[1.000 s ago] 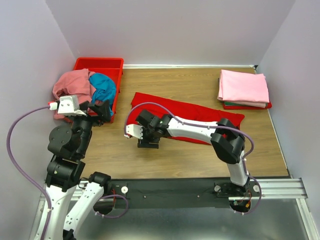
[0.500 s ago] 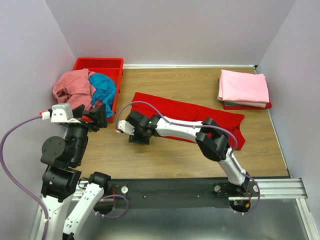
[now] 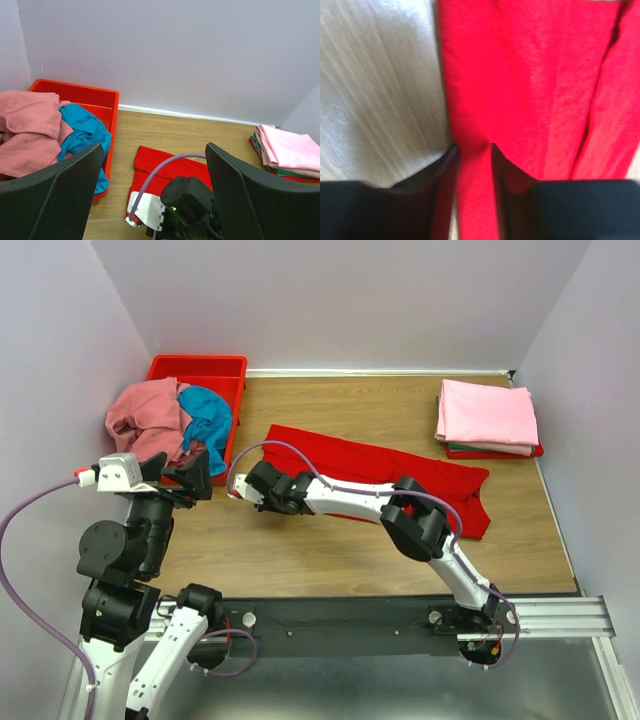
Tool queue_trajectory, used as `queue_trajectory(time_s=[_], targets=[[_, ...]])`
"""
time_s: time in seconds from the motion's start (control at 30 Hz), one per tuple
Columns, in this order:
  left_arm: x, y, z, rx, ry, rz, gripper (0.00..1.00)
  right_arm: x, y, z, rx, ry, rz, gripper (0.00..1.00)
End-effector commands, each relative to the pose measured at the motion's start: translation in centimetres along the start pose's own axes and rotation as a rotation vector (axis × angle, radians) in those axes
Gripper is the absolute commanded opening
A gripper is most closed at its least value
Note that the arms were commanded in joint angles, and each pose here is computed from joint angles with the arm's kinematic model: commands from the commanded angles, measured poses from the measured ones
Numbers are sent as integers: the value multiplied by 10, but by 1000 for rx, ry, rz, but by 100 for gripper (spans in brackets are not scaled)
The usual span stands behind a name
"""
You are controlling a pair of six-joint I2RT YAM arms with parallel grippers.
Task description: Fold and stack the t-shirts
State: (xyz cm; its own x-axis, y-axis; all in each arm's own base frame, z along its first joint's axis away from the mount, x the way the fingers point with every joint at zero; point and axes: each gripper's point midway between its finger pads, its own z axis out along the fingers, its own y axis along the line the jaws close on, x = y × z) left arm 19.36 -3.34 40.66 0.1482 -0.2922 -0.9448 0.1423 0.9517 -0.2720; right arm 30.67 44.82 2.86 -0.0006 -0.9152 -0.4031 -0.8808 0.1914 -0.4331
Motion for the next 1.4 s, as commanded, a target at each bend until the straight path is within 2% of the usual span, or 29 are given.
queue_trajectory(time_s=[0.0, 0.1, 0.2, 0.37, 0.7, 0.77, 0.8, 0.83, 0.87, 0.93, 1.0, 1.07, 1.2, 1.23, 1.3, 1.37], targets=[[4, 1, -4, 3, 10, 5, 90, 39, 26, 28, -45, 120, -9, 35], [5, 1, -4, 4, 12, 6, 91, 42, 31, 30, -62, 125, -5, 16], [5, 0, -5, 9, 10, 2, 91, 40, 32, 26, -80, 112, -9, 5], [5, -1, -3, 13, 9, 3, 90, 28, 54, 4, -207, 41, -65, 1], [2, -6, 6, 34, 5, 14, 91, -6, 176, -83, -477, -139, -329, 1], [2, -8, 8, 40, 8, 20, 91, -4, 187, -92, -503, -140, -358, 8], [1, -9, 9, 44, 9, 22, 91, -5, 190, -98, -517, -148, -370, 15], [2, -12, 10, 61, 11, 25, 91, -5, 189, -101, -517, -148, -373, 35], [3, -14, 11, 72, 17, 28, 91, -5, 186, -103, -510, -147, -381, 45], [8, -22, 16, 115, 33, 35, 91, -10, 169, -116, -458, -161, -412, 64], [14, -28, 23, 146, 52, 38, 91, -13, 142, -130, -413, -178, -394, 73], [19, -39, 26, 208, 73, 39, 91, -4, 123, -139, -407, -165, -402, 76], [29, -56, 40, 295, 107, 33, 90, 25, 70, -153, -426, -163, -305, 78], [31, -61, 46, 316, 112, 29, 91, 47, 48, -148, -421, -133, -244, 78], [39, -74, 50, 392, 138, 26, 88, 64, 18, -160, -391, -151, -170, 78], [58, -90, 59, 483, 205, 6, 84, 96, -27, -168, -342, -164, -7, 78]])
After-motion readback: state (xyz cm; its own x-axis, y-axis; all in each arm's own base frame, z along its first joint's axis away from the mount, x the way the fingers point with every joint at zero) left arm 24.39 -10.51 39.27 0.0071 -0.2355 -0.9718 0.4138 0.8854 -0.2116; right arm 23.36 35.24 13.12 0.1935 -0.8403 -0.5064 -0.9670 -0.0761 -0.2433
